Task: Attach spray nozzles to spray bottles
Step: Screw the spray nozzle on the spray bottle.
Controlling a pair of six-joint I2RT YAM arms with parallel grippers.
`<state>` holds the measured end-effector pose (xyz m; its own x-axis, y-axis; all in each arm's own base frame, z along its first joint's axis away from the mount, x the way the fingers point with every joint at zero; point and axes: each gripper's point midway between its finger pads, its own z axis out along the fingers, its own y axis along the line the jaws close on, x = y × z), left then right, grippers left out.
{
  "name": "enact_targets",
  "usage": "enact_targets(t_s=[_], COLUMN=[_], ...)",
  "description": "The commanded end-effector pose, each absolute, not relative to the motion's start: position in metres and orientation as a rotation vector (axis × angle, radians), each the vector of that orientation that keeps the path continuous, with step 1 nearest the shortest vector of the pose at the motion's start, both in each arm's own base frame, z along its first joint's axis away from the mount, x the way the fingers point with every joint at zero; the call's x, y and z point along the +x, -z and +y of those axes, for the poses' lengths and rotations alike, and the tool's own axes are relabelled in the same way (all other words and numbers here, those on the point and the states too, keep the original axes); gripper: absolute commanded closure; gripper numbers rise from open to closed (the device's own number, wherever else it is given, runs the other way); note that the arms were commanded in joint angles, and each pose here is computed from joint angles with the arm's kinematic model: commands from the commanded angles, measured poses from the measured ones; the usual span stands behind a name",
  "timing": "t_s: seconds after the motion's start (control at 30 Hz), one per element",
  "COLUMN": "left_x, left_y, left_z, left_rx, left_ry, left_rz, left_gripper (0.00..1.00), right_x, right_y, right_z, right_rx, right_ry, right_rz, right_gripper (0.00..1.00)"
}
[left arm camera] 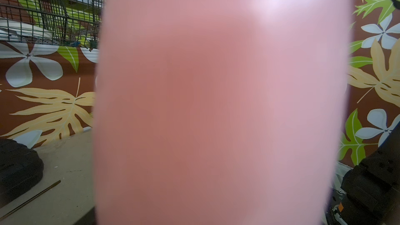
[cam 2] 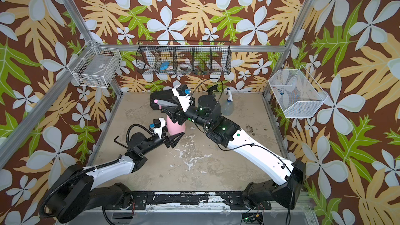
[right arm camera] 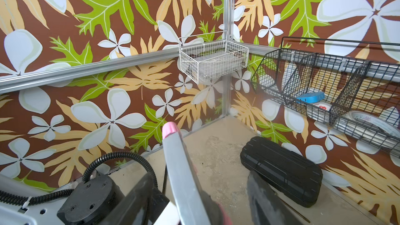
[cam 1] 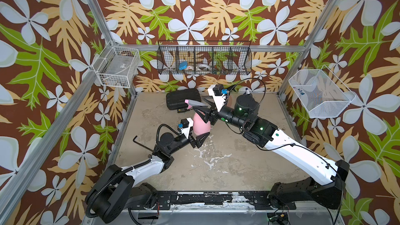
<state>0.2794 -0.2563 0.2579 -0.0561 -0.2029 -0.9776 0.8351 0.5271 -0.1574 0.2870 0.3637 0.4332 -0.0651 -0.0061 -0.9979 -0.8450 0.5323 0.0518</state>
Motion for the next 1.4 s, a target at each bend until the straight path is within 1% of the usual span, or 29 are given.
enact_targets(t_s=[0.0, 0.13, 0.23, 0.3, 0.37, 0.43, 0.47, 0.6, 0.67, 0.73, 0.97, 1.17, 1.37], left_x=[0.275, 0.274, 0.274, 0.275, 0.275, 0.275, 0.276, 0.277, 0.277, 0.279, 0.28, 0.28, 0.28], left_y=[-0.266, -0.265, -0.266, -0.267, -0.268, -0.267, -0.267, -0.27, -0.271, -0.271, -0.275, -0.273, -0.275], left_z=[-0.257, -0.257, -0.257, -0.257, -0.257, -0.257, -0.257, -0.257, -0.256, -0.255, -0.251, -0.242, -0.234], left_rx=[0.614, 0.616, 0.616, 0.614, 0.614, 0.615, 0.614, 0.609, 0.602, 0.591, 0.566, 0.538, 0.51], left_ry=[0.95, 0.951, 0.951, 0.951, 0.949, 0.946, 0.945, 0.946, 0.942, 0.934, 0.922, 0.863, 0.821], left_rz=[1.331, 1.332, 1.329, 1.327, 1.325, 1.326, 1.327, 1.321, 1.318, 1.32, 1.305, 1.286, 1.268], left_gripper=[0.41, 0.41, 0.41, 0.41, 0.41, 0.41, 0.41, 0.41, 0.41, 0.41, 0.41, 0.41, 0.41], right_x=[0.294, 0.296, 0.299, 0.298, 0.297, 0.296, 0.296, 0.295, 0.293, 0.291, 0.293, 0.304, 0.303], right_y=[-0.43, -0.428, -0.429, -0.43, -0.429, -0.429, -0.428, -0.426, -0.427, -0.428, -0.425, -0.435, -0.433], right_z=[0.366, 0.375, 0.376, 0.377, 0.378, 0.379, 0.378, 0.377, 0.376, 0.374, 0.374, 0.372, 0.378], right_rx=[-0.81, -0.861, -0.866, -0.875, -0.883, -0.883, -0.881, -0.884, -0.879, -0.872, -0.815, -0.762, -0.775], right_ry=[-0.809, -0.814, -0.802, -0.807, -0.815, -0.82, -0.822, -0.821, -0.826, -0.832, -0.876, -0.84, -0.867], right_rz=[1.501, 1.524, 1.523, 1.522, 1.525, 1.522, 1.523, 1.52, 1.516, 1.51, 1.507, 1.531, 1.539], right_gripper=[0.32, 0.33, 0.38, 0.44, 0.55, 0.64, 0.67, 0.75, 0.81, 0.83, 1.0, 1.0, 1.0])
